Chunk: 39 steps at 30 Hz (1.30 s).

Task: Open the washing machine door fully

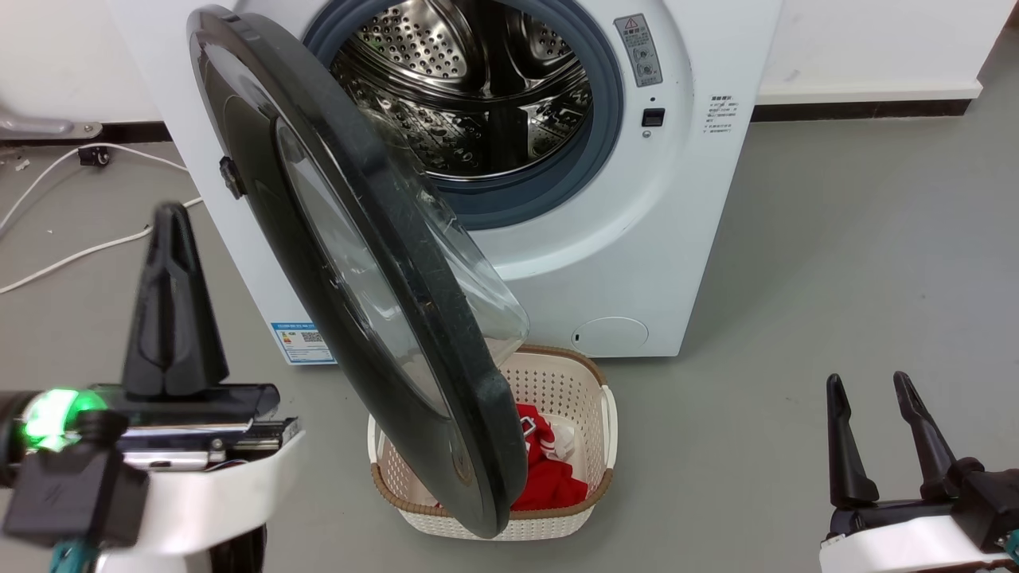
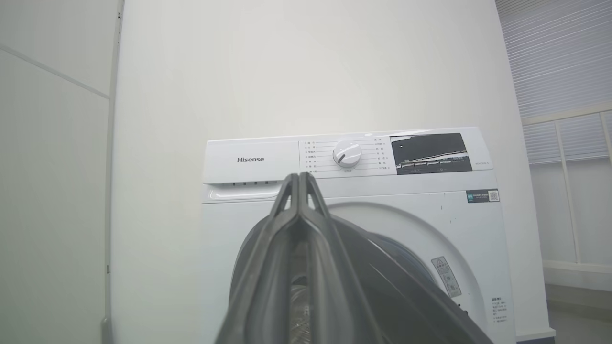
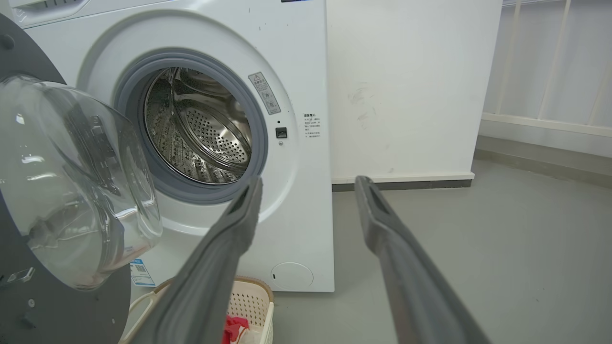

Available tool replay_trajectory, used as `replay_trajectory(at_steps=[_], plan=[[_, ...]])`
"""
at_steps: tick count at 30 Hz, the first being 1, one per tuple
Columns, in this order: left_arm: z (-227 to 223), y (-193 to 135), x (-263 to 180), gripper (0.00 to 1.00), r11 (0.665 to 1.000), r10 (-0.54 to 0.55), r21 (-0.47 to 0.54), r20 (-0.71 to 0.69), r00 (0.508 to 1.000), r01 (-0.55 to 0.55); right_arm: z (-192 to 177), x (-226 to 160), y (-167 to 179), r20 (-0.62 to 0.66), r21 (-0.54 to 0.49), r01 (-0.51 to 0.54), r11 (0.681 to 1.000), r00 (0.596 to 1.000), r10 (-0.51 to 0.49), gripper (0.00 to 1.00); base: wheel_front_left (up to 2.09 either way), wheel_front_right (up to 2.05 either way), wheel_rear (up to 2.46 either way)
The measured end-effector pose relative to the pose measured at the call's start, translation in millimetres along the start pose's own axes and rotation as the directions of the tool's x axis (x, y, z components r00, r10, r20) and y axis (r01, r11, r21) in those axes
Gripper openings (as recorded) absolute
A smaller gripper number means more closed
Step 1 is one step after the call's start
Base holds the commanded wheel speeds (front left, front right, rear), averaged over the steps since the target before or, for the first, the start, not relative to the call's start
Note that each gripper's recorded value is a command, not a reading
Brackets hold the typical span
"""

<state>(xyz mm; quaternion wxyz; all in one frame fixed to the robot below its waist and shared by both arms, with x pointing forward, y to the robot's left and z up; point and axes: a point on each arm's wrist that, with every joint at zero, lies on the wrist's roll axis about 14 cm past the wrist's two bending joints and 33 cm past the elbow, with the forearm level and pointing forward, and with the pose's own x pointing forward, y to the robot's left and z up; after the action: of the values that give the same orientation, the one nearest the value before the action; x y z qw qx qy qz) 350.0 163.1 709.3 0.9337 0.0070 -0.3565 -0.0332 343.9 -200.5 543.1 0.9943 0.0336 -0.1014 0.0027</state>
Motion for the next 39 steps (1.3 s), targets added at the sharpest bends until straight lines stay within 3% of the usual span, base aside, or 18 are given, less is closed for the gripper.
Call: replay_trajectory(at_steps=[5, 9, 14, 21, 25, 31, 39], plan=[[62, -19, 15, 0.0, 0.998, -0.065, 0.011, 0.209, 0.976, 0.064, -1, 0, -1, -0.004, 0.001, 0.003, 1.0, 1.0, -0.003, 1.0, 0.0, 0.0, 0.0], [88, -46, 16, 0.0, 0.987, -0.148, -0.015, 0.298, 0.943, 0.16, -2, 1, -1, -0.006, 0.006, 0.004, 1.0, 1.0, -0.004, 1.0, 0.0, 0.0, 0.0], [87, -97, 6, 0.0, 0.933, -0.284, -0.132, 0.297, 0.912, 0.334, -4, 1, -1, -0.011, 0.012, 0.006, 1.0, 1.0, -0.006, 1.0, 0.0, 0.0, 0.0], [34, -163, -38, 0.0, 0.808, -0.466, -0.351, 0.112, 0.878, 0.474, -5, 0, 0, -0.014, 0.022, 0.003, 1.0, 1.0, -0.003, 1.0, 0.0, 0.0, 0.0], [-20, -181, -83, 0.0, 0.773, -0.551, -0.434, -0.095, 0.829, 0.463, -6, -1, 0, -0.018, 0.023, 0.006, 1.0, 1.0, -0.005, 1.0, 0.0, 0.0, 0.0], [-83, -176, -134, 0.0, 0.792, -0.569, -0.471, -0.336, 0.751, 0.389, -8, -1, 0, -0.023, 0.03, 0.007, 1.0, 1.0, -0.007, 1.0, 0.0, 0.0, 0.0], [-98, -182, -121, 0.0, 0.799, -0.561, -0.463, -0.349, 0.75, 0.382, -13, -1, 3, -0.038, 0.043, 0.001, 0.999, 0.999, 0.0, 1.0, 0.0, 0.0, 0.0]])
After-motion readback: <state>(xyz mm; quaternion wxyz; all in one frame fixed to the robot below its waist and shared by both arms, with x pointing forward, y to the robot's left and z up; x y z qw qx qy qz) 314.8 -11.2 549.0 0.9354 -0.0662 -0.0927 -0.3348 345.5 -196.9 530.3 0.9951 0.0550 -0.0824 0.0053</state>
